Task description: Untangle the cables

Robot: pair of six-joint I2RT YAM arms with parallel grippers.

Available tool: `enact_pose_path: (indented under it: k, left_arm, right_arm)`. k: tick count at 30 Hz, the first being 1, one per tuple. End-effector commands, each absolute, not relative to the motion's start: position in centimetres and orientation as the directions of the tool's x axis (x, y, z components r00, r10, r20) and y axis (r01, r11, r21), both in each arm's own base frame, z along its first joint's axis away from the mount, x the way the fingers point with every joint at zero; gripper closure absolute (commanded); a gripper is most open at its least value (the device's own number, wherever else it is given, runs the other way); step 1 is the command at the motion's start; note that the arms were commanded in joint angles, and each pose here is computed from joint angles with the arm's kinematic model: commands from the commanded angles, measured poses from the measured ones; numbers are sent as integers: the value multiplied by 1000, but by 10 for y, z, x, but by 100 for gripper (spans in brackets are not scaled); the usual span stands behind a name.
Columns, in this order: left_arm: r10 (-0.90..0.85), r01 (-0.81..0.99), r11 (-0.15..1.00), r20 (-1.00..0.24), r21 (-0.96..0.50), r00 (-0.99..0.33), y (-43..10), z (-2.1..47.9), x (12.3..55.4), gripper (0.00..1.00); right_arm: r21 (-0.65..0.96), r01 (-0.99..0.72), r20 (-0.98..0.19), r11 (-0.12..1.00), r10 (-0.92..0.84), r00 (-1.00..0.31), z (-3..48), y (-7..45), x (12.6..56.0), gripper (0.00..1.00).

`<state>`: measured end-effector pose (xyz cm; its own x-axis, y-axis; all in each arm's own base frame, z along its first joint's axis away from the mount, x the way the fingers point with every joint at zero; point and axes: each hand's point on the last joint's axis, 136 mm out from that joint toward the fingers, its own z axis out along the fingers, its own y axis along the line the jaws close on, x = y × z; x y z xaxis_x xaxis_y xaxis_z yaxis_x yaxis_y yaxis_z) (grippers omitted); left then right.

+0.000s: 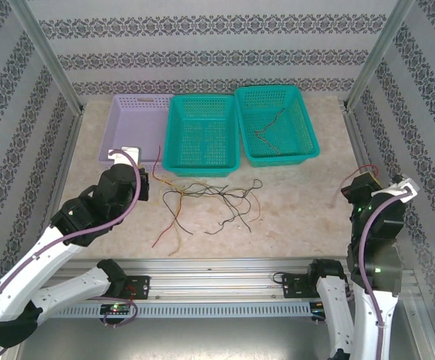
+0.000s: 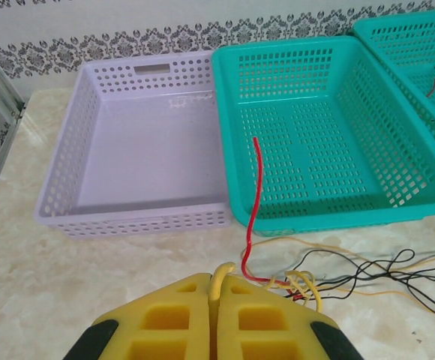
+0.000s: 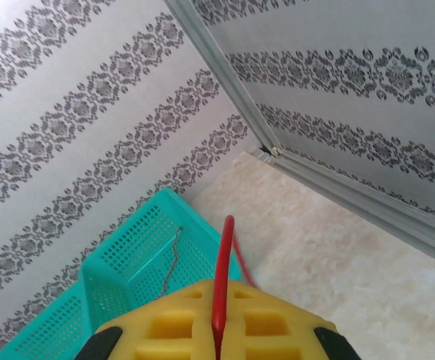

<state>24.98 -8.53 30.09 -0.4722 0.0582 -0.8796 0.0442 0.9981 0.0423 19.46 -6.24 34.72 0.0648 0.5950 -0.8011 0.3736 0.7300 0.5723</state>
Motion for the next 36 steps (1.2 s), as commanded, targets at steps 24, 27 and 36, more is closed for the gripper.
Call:
enact_pose_path:
  k: [24, 27, 36]
  left_arm:
    - [66, 266, 961, -875, -73, -479, -130, 285, 247, 100]
    - [70, 275, 959, -875, -74, -478, -132, 283, 247, 100]
    - [80, 291, 954, -877, -70, -473, -135, 279, 248, 100]
  right_arm:
    - [599, 33, -794, 800, 599, -105, 458, 8, 330, 100]
    - [560, 30, -818, 828, 559, -135, 458, 17, 357, 100]
    - [496, 50, -839, 867, 493, -229, 434, 30, 429, 100]
